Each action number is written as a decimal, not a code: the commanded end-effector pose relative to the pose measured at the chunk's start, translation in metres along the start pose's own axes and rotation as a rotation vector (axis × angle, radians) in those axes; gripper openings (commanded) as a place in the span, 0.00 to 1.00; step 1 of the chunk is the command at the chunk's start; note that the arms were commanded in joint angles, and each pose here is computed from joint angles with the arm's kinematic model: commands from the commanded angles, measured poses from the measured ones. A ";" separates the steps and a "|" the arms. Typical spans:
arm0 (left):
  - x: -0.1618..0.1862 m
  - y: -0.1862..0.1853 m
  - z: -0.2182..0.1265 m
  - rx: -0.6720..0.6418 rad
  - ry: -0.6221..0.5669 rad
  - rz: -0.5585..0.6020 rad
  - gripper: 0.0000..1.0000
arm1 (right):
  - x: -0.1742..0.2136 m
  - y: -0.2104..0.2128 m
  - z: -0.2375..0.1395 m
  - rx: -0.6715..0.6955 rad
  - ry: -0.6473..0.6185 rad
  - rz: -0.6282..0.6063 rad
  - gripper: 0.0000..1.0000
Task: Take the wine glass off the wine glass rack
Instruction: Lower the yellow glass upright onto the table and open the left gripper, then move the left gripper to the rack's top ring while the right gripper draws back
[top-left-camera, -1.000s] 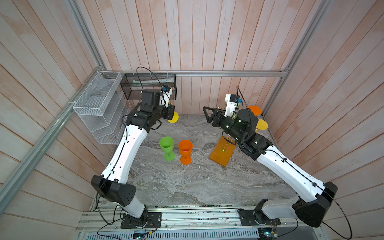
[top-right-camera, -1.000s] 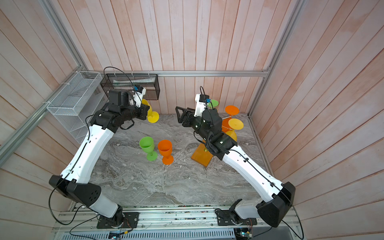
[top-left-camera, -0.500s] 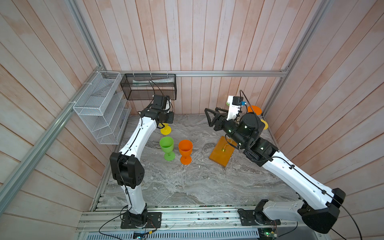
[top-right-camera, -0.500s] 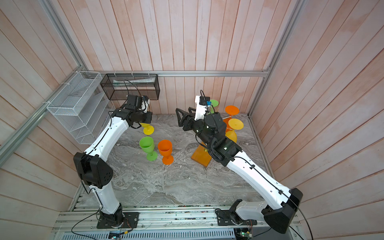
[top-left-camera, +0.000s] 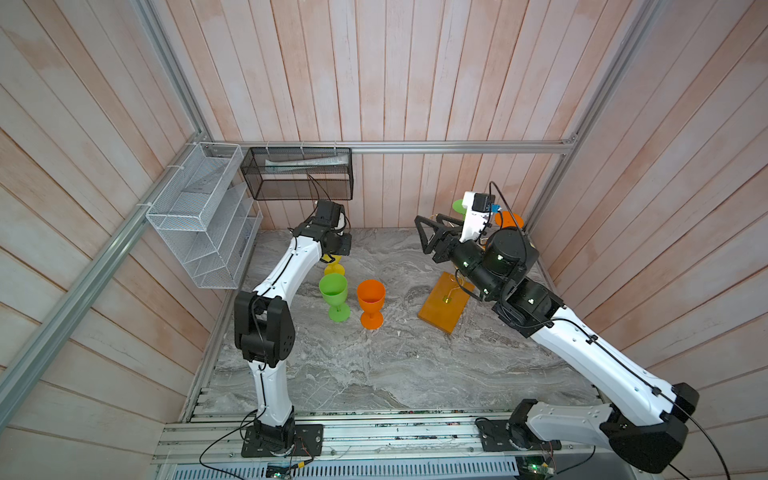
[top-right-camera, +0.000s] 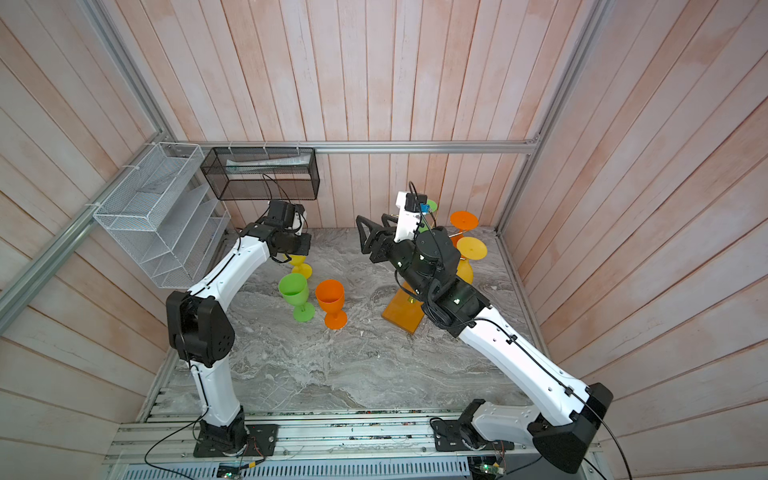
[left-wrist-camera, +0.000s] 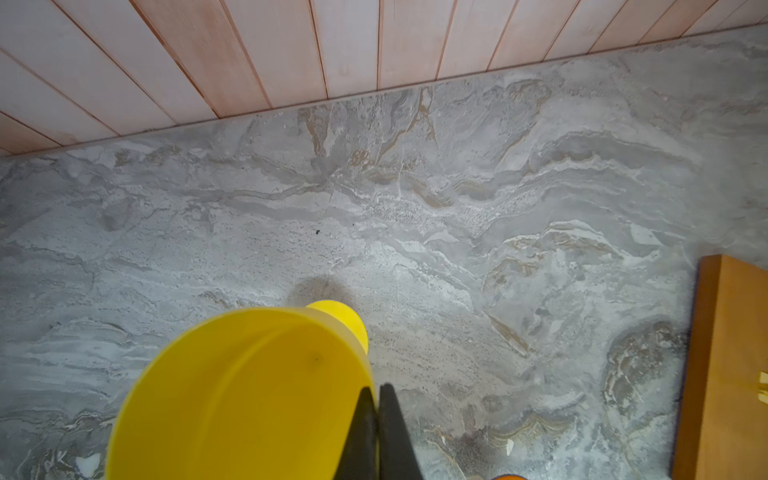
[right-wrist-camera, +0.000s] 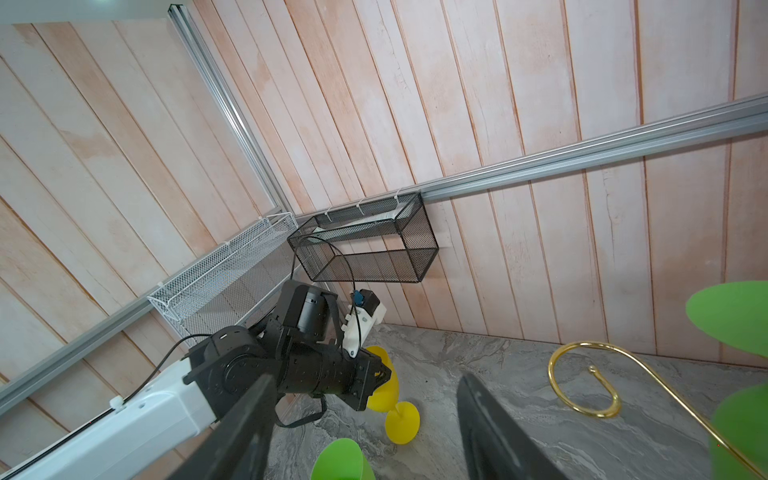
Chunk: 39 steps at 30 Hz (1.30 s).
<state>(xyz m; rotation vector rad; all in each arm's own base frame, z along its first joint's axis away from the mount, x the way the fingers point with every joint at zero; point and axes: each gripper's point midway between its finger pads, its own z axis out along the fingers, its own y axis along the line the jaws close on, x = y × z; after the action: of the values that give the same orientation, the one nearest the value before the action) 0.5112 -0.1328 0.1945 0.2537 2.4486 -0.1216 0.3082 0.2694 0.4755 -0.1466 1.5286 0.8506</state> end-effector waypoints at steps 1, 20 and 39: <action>-0.002 0.003 0.006 -0.017 -0.018 -0.011 0.00 | -0.002 0.001 -0.002 0.007 -0.012 -0.008 0.70; -0.018 -0.001 -0.035 -0.014 -0.099 0.001 0.60 | -0.030 -0.008 -0.008 0.109 -0.024 -0.064 0.70; -0.035 -0.149 -0.194 0.226 -0.508 0.209 0.81 | -0.103 -0.177 -0.096 0.525 -0.099 0.041 0.70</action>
<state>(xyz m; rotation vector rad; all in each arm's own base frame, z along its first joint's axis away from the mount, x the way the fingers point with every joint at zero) 0.4033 -0.2313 0.3599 0.4477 1.9539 -0.2849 0.3599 0.0575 0.4920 0.2849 1.5974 0.4204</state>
